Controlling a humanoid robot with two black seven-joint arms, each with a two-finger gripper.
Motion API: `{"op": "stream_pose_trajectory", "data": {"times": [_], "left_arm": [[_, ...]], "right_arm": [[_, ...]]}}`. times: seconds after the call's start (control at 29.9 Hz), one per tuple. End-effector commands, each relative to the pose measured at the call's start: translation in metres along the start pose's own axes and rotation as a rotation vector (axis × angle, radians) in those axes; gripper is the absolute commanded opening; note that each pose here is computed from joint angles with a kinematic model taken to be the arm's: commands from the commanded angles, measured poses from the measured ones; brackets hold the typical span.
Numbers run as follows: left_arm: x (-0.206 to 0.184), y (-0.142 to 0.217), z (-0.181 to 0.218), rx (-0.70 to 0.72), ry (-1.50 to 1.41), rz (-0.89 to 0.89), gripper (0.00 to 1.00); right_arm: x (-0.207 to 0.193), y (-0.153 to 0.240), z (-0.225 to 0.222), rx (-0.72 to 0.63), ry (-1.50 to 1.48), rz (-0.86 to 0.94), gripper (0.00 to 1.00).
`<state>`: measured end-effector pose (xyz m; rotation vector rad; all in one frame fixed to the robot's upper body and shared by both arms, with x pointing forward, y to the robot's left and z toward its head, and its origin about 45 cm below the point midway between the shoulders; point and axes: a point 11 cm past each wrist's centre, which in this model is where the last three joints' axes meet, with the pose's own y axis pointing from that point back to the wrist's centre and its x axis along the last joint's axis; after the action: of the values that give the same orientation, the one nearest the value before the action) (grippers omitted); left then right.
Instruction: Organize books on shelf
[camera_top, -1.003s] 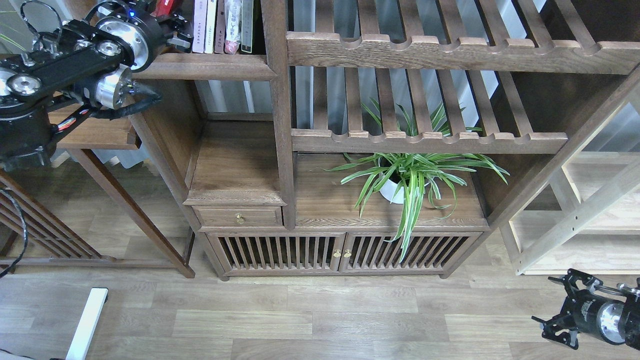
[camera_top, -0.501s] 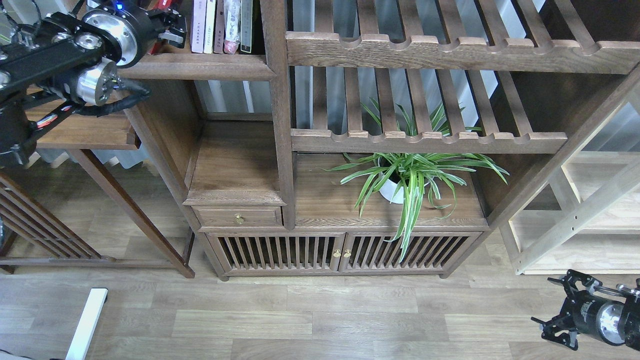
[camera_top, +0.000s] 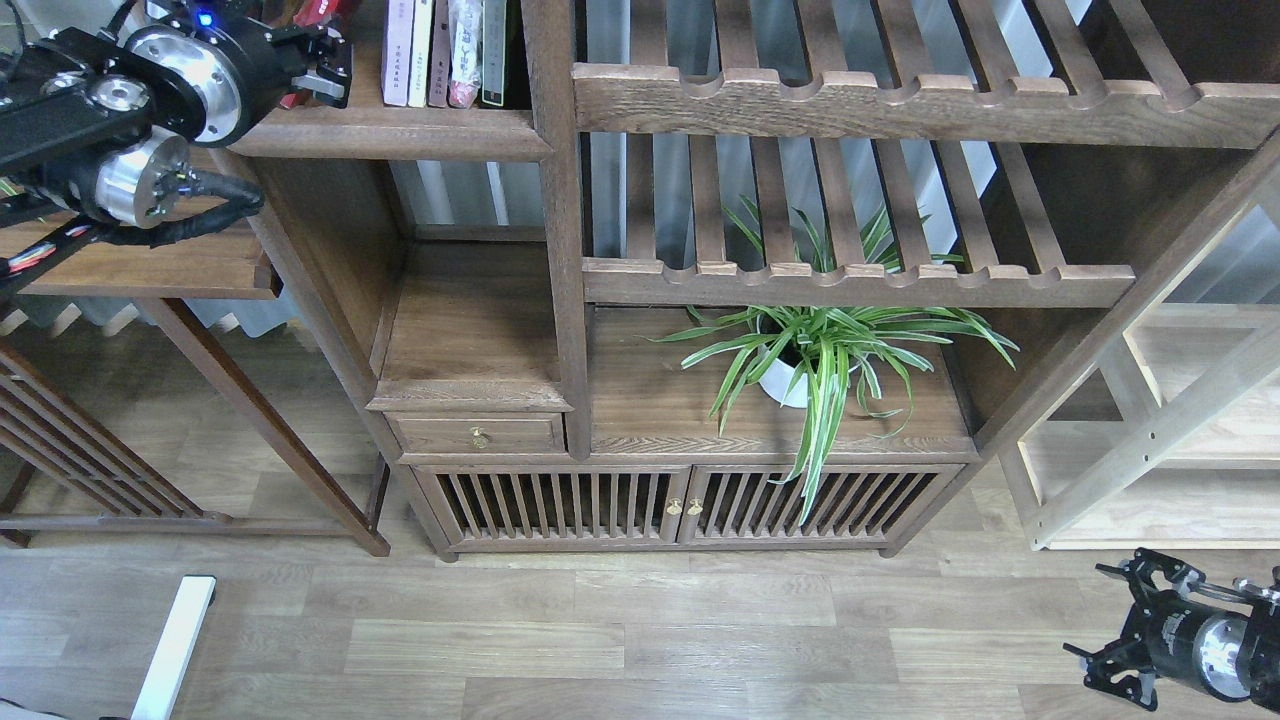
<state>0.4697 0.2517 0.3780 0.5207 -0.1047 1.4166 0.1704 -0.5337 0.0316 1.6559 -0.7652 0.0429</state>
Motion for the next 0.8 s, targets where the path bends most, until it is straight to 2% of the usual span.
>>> {"op": "stream_pose_trajectory", "data": {"times": [0.0,0.33,0.63,0.77], "left_arm": [[0.000,0.007,-0.001,-0.001,-0.003,-0.016,0.44],[0.000,0.034,-0.013,0.012,-0.034,-0.080,0.44],[-0.002,0.070,-0.047,0.076,-0.075,-0.152,0.46],[-0.012,0.088,-0.069,0.119,-0.087,-0.236,0.47]], "right_arm": [[-0.001,0.000,0.000,0.000,0.000,-0.001,0.99],[-0.002,0.002,0.004,-0.009,-0.001,-0.004,0.99],[-0.005,0.005,0.009,-0.019,-0.001,-0.003,0.99],[-0.007,0.004,0.009,-0.019,-0.001,-0.005,0.99]]}}
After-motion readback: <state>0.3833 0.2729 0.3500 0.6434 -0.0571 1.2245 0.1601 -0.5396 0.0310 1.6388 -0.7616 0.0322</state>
